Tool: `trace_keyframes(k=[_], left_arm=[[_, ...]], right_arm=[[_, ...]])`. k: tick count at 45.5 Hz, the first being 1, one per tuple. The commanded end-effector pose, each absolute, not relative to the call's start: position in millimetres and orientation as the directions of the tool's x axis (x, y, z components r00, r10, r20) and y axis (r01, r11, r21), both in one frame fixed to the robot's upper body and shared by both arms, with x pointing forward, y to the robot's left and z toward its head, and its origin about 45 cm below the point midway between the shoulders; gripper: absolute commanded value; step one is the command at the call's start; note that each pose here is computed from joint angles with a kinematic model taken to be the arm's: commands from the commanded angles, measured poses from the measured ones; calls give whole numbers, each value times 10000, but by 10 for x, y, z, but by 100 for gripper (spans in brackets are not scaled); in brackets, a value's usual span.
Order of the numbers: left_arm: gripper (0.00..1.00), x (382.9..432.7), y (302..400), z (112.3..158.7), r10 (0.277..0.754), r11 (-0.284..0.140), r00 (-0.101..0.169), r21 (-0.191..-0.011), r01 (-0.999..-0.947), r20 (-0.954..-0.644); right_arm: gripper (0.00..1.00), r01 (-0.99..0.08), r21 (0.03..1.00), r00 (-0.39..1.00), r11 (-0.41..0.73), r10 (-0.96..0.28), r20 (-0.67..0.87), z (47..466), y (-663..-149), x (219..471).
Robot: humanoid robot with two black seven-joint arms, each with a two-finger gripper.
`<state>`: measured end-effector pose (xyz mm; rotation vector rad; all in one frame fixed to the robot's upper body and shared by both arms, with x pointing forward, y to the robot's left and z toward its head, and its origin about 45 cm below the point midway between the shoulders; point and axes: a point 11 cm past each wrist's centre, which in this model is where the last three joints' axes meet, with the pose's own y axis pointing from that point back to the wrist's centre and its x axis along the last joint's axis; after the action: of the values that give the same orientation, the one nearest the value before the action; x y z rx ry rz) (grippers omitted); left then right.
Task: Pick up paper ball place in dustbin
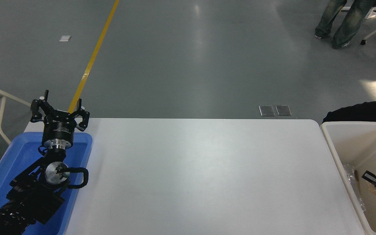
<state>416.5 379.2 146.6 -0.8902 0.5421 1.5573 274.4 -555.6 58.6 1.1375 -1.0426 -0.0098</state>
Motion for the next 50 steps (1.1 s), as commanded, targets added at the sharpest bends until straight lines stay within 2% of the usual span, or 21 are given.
trace_keyframes(k=[1, 2, 16, 22, 25, 30, 41, 46, 50], left_arm=[[99, 4165, 3791, 1466, 6155, -1890, -51, -1413, -9718, -7881], [99, 4165, 3791, 1466, 6155, -1890, -51, -1413, -9718, -7881], [99, 4165, 3788, 1464, 6162, -1878, -49, -1409, -9721, -7876], [99, 4165, 3788, 1464, 6162, -1878, -49, -1409, -9721, -7876], [99, 4165, 3787, 1465, 6172, -1867, -45, -1410, -9722, -7868], [99, 4165, 3785, 1463, 6179, -1855, -42, -1405, -9725, -7863], [99, 4165, 3784, 1462, 6179, -1844, -42, -1396, -9729, -7863], [99, 4160, 3787, 1457, 6179, -1859, -56, -1391, -9727, -7862], [99, 4160, 3787, 1457, 6179, -1859, -57, -1391, -9727, -7862]], right_arm=[[52, -4738, 7504, 5565, 4609, -5037, 6607, 567, -5530, 2746], [100, -4736, 7506, 5545, 4609, -5061, 6606, 571, -5534, 2746], [100, -4823, 7769, 5743, 4047, -5236, 6293, 631, -5397, 2859], [100, -4732, 8186, 5980, 3255, -5637, 5698, 955, -5383, 2981], [100, -4752, 8345, 6463, 2789, -5329, 5462, 1182, -5333, 3047], [100, -4250, 8790, 7335, 2161, -4868, 4744, 1564, -5316, 3021], [100, -3422, 9396, 8689, 28, -3797, 3176, 2405, -4592, 3214], [100, -2774, 9567, 9268, -878, -2866, 2425, 2830, -4037, 3297], [100, -2671, 9574, 9434, -1097, -2327, 2365, 3212, -3614, 3385]])
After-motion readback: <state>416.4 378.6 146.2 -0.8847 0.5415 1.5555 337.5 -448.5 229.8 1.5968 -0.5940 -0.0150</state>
